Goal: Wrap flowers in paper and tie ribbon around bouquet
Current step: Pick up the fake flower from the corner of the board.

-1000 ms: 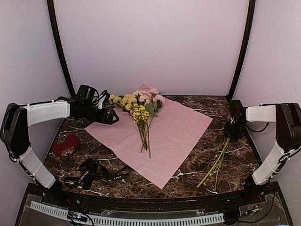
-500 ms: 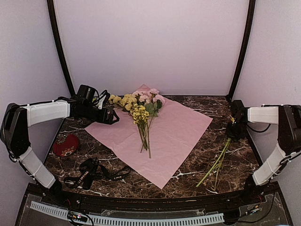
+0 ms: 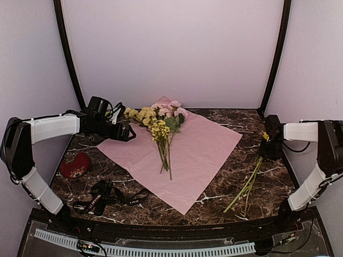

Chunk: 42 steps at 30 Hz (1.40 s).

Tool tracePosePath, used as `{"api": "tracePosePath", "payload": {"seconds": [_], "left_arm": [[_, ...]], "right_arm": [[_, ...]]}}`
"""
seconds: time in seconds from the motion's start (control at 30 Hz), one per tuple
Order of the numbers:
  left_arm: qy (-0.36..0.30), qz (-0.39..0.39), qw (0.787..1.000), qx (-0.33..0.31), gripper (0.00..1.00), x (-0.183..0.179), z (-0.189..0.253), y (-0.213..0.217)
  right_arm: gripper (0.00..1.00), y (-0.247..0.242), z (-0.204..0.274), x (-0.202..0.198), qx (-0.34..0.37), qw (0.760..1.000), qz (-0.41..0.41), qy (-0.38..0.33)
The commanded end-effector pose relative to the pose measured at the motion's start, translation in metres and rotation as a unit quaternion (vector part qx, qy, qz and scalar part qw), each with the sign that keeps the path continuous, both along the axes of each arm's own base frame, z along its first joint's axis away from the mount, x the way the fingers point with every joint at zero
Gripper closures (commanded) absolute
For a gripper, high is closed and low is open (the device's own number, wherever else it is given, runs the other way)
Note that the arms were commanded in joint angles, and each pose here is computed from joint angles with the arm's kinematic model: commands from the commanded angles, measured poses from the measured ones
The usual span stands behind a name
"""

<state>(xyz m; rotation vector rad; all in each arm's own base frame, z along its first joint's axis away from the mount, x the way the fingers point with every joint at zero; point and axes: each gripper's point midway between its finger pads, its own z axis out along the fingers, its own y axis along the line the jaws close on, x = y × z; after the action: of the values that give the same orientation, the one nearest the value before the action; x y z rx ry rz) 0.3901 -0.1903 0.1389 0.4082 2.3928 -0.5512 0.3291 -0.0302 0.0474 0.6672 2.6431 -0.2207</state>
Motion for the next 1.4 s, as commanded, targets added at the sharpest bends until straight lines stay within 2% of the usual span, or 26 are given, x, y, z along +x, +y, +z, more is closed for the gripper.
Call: {"api": "tracePosePath", "payload": {"seconds": [0.0, 0.07, 0.2, 0.33, 0.47, 0.8, 0.93, 1.0, 1.07, 1.17, 1.37], "left_arm": [[-0.018, -0.004, 1.000, -0.011, 0.01, 0.001, 0.021, 0.000], [-0.018, -0.004, 1.000, -0.011, 0.01, 0.001, 0.020, 0.000], [-0.017, -0.005, 1.000, -0.010, 0.01, 0.001, 0.019, 0.000], [-0.019, -0.004, 1.000, -0.009, 0.01, 0.001, 0.021, 0.000], [-0.016, -0.005, 1.000, -0.010, 0.01, 0.001, 0.019, -0.001], [-0.020, -0.004, 1.000, -0.009, 0.01, 0.001, 0.022, 0.000], [-0.023, -0.004, 1.000, -0.010, 0.01, 0.001, 0.024, 0.001], [-0.027, -0.004, 1.000, -0.010, 0.01, 0.001, 0.026, 0.001], [-0.028, -0.003, 1.000, -0.009, 0.01, 0.001, 0.027, 0.001], [-0.029, -0.004, 1.000, -0.009, 0.01, 0.001, 0.027, 0.001], [-0.033, -0.004, 0.999, -0.009, 0.01, 0.000, 0.030, 0.002]], "right_arm": [[0.64, 0.005, -0.020, 0.002, 0.022, 1.000, 0.001, 0.005], [0.68, 0.005, -0.028, 0.001, 0.023, 1.000, 0.001, 0.015], [0.83, 0.002, -0.030, -0.001, 0.016, 1.000, -0.002, 0.018], [0.89, -0.006, -0.015, -0.002, -0.008, 1.000, -0.004, 0.008], [1.00, -0.014, 0.011, -0.001, -0.034, 0.999, 0.001, -0.009], [1.00, -0.006, 0.060, 0.014, -0.030, 0.996, 0.046, -0.066], [1.00, -0.018, 0.093, 0.015, -0.067, 0.994, 0.038, -0.082], [1.00, -0.020, 0.117, 0.019, -0.079, 0.989, 0.045, -0.114], [1.00, -0.008, 0.153, 0.026, -0.062, 0.978, 0.074, -0.182], [1.00, 0.019, 0.208, 0.033, -0.017, 0.947, 0.133, -0.291], [1.00, 0.059, 0.288, 0.021, 0.038, 0.885, 0.221, -0.408]]}}
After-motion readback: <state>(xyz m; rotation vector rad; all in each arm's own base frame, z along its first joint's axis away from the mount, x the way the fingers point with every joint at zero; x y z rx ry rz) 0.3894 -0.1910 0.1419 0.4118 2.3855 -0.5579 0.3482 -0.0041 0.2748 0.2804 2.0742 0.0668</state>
